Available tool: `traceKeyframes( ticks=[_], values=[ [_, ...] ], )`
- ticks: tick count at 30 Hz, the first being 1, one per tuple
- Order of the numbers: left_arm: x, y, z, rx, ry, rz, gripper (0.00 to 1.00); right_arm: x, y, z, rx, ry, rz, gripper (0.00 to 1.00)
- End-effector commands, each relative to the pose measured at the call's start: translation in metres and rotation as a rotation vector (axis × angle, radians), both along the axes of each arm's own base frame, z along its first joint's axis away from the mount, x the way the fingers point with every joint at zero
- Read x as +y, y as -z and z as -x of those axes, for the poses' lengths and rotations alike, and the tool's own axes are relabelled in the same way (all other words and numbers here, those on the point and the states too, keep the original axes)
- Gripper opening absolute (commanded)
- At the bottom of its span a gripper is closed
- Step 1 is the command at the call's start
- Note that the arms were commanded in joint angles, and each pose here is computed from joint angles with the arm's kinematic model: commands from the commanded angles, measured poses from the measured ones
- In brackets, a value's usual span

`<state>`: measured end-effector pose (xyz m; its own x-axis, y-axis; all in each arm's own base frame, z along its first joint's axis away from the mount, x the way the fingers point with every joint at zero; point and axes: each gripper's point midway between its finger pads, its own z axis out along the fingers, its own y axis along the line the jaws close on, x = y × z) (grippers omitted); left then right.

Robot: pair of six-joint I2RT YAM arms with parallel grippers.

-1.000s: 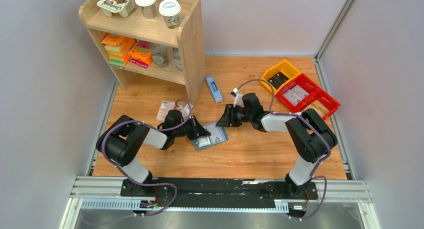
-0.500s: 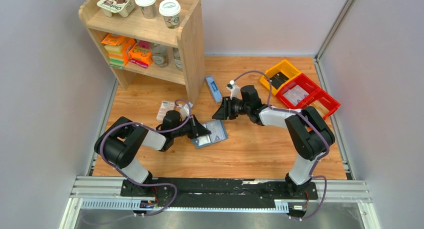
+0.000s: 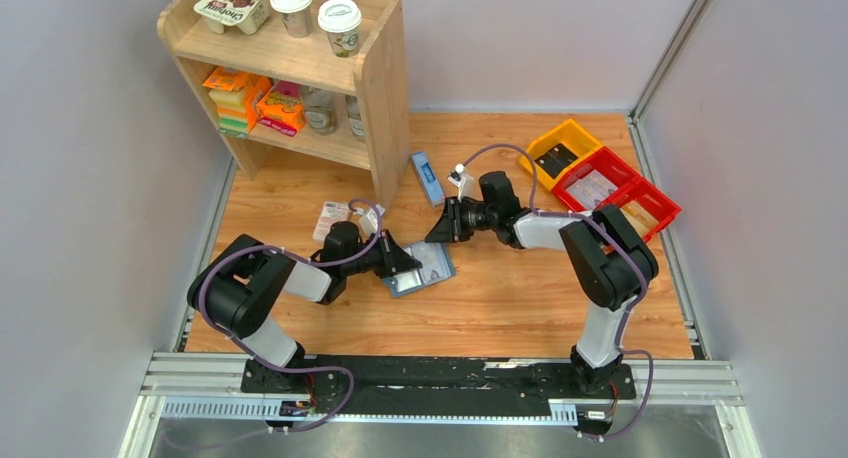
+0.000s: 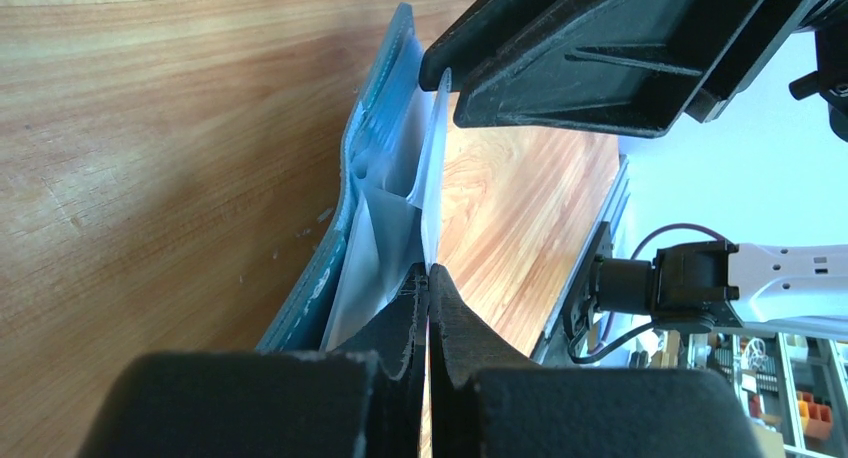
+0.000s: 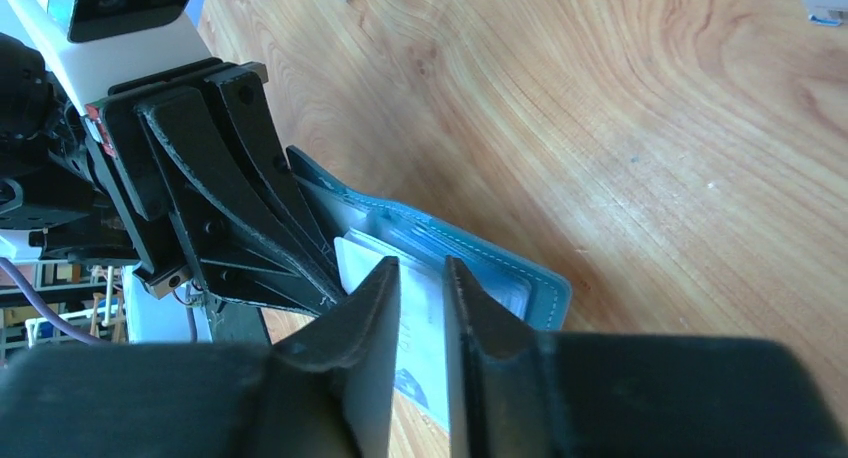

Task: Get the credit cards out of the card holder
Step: Remove the credit card from the card holder.

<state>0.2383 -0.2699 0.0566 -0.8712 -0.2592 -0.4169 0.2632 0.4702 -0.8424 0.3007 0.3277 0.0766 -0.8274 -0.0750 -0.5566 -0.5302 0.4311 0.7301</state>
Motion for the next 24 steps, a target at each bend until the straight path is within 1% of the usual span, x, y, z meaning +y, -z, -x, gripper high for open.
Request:
traceKeyframes(
  ticks=[1,5,6,10,16,24],
  values=[
    [-0.005,-0.020,-0.007,-0.105,0.015,0.040,0.00,0.008,-0.013,0.001,-0.040,-0.063,-0.068,0.17],
    [-0.003,-0.014,-0.006,-0.067,-0.006,0.039,0.00,0.002,-0.013,-0.003,-0.027,-0.043,-0.088,0.02],
    [-0.002,-0.015,-0.006,-0.058,-0.014,0.043,0.00,0.001,-0.011,-0.004,-0.022,-0.040,-0.088,0.00],
    [-0.001,-0.012,-0.003,-0.019,-0.032,0.053,0.03,-0.003,-0.008,-0.006,-0.021,-0.028,-0.079,0.00],
    [0.001,-0.012,0.001,0.017,-0.053,0.080,0.04,-0.006,0.000,-0.009,-0.012,-0.005,-0.057,0.00],
    [0.007,0.003,0.007,0.080,-0.084,0.055,0.06,-0.012,0.012,-0.016,0.005,0.037,-0.012,0.00]
  ],
)
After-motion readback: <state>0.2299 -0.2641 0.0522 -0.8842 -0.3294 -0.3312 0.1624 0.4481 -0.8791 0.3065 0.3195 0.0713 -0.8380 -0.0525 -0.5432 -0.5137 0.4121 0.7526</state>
